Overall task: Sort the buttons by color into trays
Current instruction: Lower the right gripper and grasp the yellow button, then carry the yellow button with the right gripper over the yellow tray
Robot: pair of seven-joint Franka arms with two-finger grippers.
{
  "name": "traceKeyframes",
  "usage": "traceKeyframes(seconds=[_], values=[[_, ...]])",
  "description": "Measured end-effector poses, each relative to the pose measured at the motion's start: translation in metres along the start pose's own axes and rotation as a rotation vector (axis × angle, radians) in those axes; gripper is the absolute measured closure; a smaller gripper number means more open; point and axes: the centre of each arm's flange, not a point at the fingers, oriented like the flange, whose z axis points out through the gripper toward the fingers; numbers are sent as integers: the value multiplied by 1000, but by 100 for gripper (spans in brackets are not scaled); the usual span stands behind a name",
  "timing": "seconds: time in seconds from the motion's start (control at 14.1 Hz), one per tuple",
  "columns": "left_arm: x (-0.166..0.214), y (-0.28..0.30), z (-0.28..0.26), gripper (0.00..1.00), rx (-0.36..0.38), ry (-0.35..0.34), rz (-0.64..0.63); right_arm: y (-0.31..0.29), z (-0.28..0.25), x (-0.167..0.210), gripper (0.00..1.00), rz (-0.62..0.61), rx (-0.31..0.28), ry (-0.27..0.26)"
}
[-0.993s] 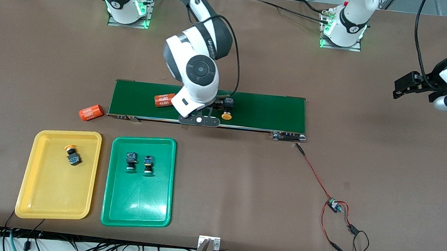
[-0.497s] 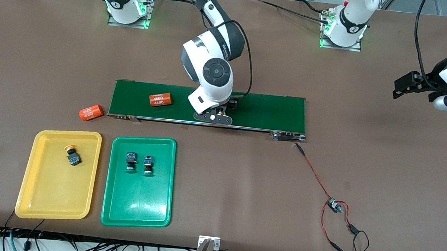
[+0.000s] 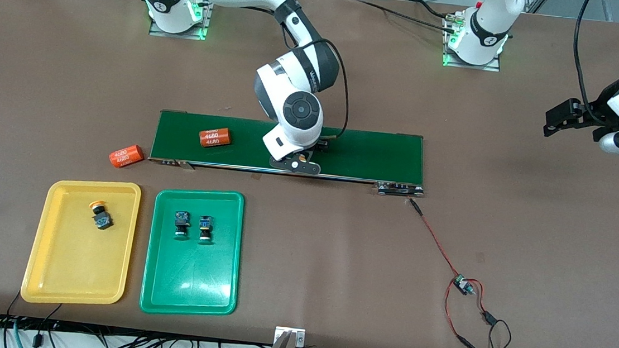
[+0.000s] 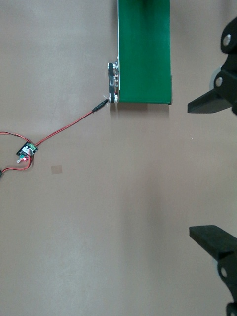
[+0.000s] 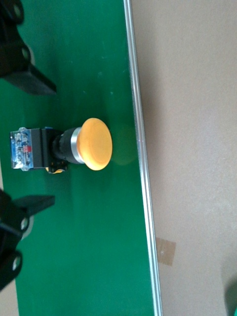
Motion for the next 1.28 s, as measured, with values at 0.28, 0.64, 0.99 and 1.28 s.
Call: traceKeyframes(seconds=[0.28, 0.64, 0.99, 1.28], values=[[0, 0, 0, 0, 0, 0, 0, 3, 9, 1, 44, 2, -8, -5], [0, 0, 0, 0, 0, 0, 0, 3, 8, 2, 58, 4, 0, 5], [0, 0, 0, 0, 0, 0, 1, 10, -41, 22, 58, 24, 64, 79], [0, 1, 0, 0, 0, 0, 1, 75, -104, 83, 58, 85, 117, 159]])
